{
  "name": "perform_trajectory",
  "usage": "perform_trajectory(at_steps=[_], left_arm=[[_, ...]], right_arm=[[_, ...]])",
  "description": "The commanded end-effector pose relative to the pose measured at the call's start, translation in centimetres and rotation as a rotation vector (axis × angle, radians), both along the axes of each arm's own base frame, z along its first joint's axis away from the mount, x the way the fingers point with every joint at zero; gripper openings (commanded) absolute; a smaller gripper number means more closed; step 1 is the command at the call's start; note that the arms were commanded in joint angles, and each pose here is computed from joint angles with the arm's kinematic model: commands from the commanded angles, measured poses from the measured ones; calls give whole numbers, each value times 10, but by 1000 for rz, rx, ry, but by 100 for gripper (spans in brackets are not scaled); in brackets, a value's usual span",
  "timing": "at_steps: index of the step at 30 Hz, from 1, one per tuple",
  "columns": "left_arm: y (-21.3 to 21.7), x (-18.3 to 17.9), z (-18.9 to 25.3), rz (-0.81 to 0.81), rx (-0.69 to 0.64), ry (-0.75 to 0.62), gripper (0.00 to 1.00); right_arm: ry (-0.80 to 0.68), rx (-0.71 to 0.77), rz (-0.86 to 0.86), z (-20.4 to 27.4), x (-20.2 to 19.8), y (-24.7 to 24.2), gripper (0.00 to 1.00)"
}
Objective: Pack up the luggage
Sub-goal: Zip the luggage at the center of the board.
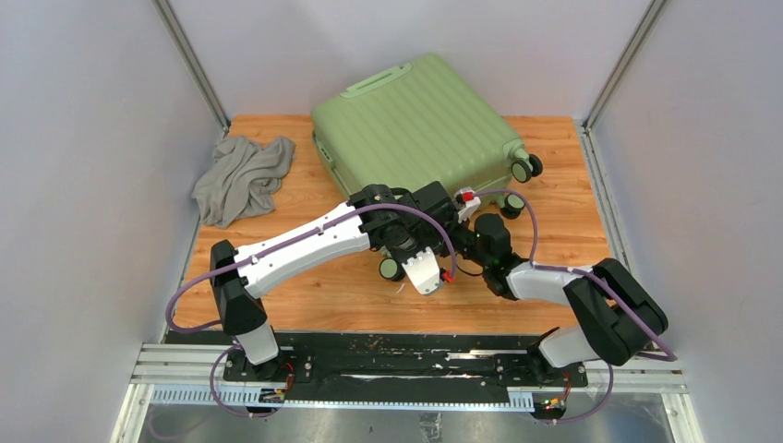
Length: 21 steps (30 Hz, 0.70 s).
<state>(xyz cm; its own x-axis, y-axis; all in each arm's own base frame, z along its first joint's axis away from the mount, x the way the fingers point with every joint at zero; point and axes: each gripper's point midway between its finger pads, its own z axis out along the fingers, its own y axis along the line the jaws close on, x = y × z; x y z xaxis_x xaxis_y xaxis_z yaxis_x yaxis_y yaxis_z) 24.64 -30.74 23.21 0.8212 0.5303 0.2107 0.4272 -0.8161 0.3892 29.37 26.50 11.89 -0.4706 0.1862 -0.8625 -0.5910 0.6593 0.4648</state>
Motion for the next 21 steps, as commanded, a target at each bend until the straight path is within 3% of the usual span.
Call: perform_trajectory(at_steps=[1,9,21], left_arm=[[-28,13,88,-90,-179,-249,0],[-27,13,84,-79,-170,-248,0],[-33,13,89,-82,-190,-247,0]], right_arm=[[-39,7,-21,11,5,0,16],[-60,20,-15,17,-2,-4,1],[-85,33,97,24,-23,22,0]])
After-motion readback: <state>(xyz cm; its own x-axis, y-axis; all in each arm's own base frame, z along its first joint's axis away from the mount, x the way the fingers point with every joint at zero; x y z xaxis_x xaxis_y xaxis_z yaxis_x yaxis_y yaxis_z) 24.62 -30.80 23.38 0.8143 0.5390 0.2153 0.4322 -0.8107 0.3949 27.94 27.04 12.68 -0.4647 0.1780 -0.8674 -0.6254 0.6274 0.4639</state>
